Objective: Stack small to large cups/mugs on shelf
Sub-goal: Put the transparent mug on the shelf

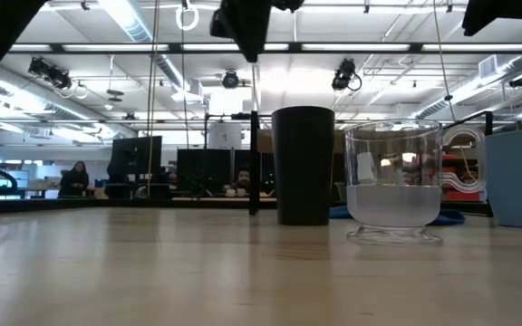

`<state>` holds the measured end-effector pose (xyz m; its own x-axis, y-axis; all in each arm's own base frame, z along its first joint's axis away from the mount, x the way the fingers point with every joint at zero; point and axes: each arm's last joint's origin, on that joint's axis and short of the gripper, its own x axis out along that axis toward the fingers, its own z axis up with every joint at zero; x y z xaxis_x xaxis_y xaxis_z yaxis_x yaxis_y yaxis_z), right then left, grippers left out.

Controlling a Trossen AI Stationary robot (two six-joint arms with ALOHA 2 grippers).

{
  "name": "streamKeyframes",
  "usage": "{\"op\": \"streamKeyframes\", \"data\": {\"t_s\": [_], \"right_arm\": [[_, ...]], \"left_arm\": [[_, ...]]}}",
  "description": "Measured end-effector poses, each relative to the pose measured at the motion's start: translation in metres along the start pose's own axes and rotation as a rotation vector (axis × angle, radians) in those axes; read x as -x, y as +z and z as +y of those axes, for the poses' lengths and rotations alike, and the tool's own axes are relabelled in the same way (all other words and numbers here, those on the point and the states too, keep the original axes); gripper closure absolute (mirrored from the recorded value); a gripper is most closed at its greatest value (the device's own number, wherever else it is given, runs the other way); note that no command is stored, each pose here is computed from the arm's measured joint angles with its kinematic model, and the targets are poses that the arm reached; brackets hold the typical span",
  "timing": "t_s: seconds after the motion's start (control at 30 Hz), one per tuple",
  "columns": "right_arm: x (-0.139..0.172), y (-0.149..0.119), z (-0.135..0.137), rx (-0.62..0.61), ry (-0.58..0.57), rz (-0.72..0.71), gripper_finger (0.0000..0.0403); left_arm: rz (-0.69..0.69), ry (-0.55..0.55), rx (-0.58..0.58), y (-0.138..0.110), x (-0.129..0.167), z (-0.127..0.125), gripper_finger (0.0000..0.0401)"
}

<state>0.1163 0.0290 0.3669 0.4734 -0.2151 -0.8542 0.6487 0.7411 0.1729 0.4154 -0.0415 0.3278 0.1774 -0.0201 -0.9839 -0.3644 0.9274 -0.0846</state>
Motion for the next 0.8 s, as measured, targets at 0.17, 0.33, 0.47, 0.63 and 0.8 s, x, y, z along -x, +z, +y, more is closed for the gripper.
{"op": "streamKeyframes", "data": {"t_s": [0.17, 0.33, 0.47, 0.63, 0.8], "right_arm": [[0.0, 0.0, 0.001, -0.004, 0.014, 0.002, 0.0318], [0.0, 0.0, 0.001, -0.006, 0.026, 0.012, 0.0318], [0.0, 0.0, 0.002, -0.006, 0.028, 0.011, 0.0318], [0.0, 0.001, 0.003, -0.012, 0.041, 0.003, 0.0318], [0.0, 0.003, 0.005, -0.022, 0.063, -0.011, 0.0318]], "left_arm": [[-0.043, 0.033, -0.041, -0.003, 0.01, 0.001, 0.0309], [-0.096, 0.112, -0.069, -0.004, 0.02, 0.011, 0.0317], [-0.14, 0.12, -0.034, -0.001, 0.036, 0.031, 0.0323], [-0.229, 0.16, 0.012, -0.003, 0.071, 0.073, 0.0322], [-0.343, 0.266, 0.141, -0.015, 0.115, 0.137, 0.0326]]}}
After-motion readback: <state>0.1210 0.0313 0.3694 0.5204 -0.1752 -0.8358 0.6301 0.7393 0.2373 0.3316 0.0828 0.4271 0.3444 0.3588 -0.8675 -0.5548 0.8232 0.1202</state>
